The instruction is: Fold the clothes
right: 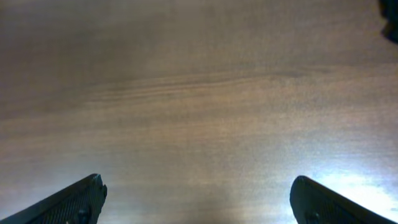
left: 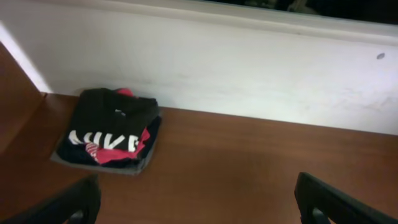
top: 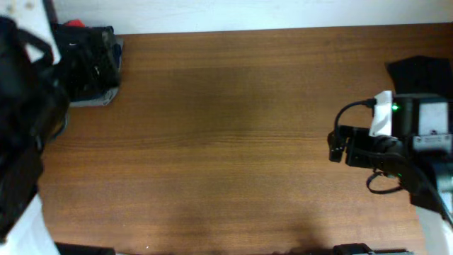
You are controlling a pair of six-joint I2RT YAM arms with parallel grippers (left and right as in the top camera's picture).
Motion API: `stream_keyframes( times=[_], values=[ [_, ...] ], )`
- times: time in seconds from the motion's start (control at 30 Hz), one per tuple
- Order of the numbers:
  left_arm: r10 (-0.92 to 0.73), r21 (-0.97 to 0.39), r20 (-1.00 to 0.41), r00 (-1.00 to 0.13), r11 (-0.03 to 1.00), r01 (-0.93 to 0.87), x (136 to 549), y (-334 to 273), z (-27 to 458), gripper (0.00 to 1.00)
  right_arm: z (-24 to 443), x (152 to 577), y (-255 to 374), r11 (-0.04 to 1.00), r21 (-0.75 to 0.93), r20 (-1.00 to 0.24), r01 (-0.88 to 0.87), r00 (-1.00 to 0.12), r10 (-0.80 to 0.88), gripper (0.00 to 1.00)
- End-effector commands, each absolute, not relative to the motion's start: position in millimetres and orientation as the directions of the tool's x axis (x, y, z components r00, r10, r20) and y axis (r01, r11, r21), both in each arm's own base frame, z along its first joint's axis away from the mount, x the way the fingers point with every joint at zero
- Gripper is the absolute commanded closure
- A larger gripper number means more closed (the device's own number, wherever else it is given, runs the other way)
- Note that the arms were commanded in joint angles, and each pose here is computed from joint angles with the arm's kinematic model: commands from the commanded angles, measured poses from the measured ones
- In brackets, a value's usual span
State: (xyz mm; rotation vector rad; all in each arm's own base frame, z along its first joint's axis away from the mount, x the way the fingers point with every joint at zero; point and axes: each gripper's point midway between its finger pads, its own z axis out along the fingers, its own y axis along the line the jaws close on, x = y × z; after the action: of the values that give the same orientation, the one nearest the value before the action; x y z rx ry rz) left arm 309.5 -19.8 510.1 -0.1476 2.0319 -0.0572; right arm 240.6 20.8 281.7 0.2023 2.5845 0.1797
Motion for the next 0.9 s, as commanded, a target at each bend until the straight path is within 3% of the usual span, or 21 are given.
stream_keyframes(
  times=[0.0, 0.13, 0.37, 0.63, 0.87],
  values=[
    [-0.074, -0.04, -0.85, -0.522, 0.996, -0.077, 323, -25, 484, 0.01, 272, 245, 19, 0.98, 0.154, -0.504, 0.124, -0.843, 0.186, 0.01],
    [-0.042, -0.03, -0.878, -0.477, 0.999, -0.033, 309, -41, 497, 0.01, 275, 249, 19, 0.982, 0.151, -0.523, 0.112, -0.834, 0.175, 0.01],
    [0.016, 0.026, -0.928, -0.372, 0.999, -0.023, 247, -40, 523, 0.01, 275, 250, 18, 0.986, 0.139, -0.527, 0.098, -0.835, 0.157, 0.01],
    [-0.033, 0.002, -0.91, -0.414, 0.996, -0.085, 202, -14, 475, 0.01, 275, 253, 18, 0.987, 0.136, -0.537, 0.09, -0.83, 0.15, 0.01],
    [-0.074, -0.047, -0.928, -0.365, 0.996, -0.081, 210, -20, 400, 0.01, 279, 258, 18, 0.986, 0.139, -0.555, 0.087, -0.818, 0.15, 0.01]
  ],
)
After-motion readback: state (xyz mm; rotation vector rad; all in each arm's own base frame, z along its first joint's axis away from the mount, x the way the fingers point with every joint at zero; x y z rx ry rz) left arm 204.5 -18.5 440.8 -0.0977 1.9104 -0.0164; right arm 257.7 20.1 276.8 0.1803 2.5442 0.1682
